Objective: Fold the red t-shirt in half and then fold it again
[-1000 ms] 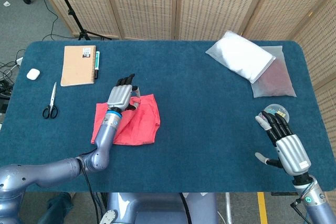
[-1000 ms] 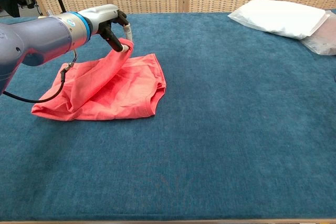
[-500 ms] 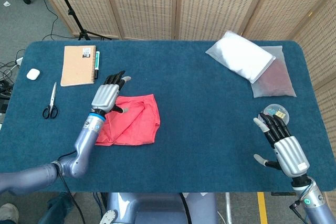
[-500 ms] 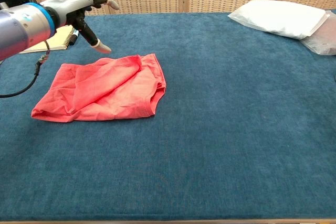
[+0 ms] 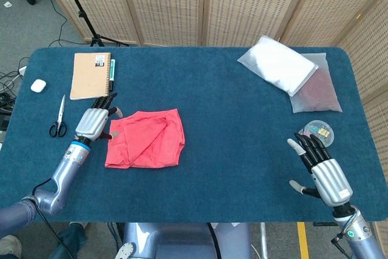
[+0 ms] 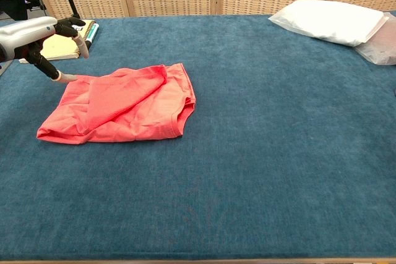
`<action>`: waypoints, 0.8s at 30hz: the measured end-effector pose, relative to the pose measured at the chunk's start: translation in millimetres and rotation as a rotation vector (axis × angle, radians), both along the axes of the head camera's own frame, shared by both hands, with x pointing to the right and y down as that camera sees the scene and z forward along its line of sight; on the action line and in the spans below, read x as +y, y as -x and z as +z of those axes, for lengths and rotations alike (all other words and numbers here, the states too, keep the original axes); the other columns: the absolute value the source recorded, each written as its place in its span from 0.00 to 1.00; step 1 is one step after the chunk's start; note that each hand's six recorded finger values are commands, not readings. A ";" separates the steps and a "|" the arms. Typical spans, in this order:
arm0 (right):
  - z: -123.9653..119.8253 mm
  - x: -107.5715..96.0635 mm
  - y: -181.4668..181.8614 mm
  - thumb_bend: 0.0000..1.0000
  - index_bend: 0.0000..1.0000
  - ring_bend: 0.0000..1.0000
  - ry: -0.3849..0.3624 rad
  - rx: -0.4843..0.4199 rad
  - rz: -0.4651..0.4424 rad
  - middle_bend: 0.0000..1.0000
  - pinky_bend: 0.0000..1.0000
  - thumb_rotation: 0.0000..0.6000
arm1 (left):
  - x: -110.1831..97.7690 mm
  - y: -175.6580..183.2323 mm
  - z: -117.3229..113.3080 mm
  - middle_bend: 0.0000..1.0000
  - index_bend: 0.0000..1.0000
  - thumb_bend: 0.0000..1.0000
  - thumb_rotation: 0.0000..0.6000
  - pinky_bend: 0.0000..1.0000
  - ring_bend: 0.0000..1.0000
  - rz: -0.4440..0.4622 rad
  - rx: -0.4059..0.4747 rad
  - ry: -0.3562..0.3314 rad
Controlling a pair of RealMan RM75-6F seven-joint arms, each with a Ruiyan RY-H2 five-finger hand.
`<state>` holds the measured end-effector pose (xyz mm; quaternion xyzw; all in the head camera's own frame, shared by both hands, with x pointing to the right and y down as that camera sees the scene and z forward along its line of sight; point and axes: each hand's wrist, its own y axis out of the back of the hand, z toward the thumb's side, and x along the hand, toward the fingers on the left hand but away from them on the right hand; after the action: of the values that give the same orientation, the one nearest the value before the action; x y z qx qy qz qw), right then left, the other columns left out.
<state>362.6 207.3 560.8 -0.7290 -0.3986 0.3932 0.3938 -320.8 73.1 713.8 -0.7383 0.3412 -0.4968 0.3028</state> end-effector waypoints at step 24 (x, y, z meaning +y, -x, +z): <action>1.4 -1.6 -2.5 0.00 0.00 0.00 0.007 0.003 0.009 0.00 0.00 1.00 | 20.6 -15.8 35.1 0.00 0.50 0.26 1.00 0.00 0.00 0.037 0.022 -0.007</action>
<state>365.1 205.7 562.2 -0.7280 -0.4000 0.3973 0.3901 -305.1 93.7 748.9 -0.7488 0.3326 -0.4817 0.3110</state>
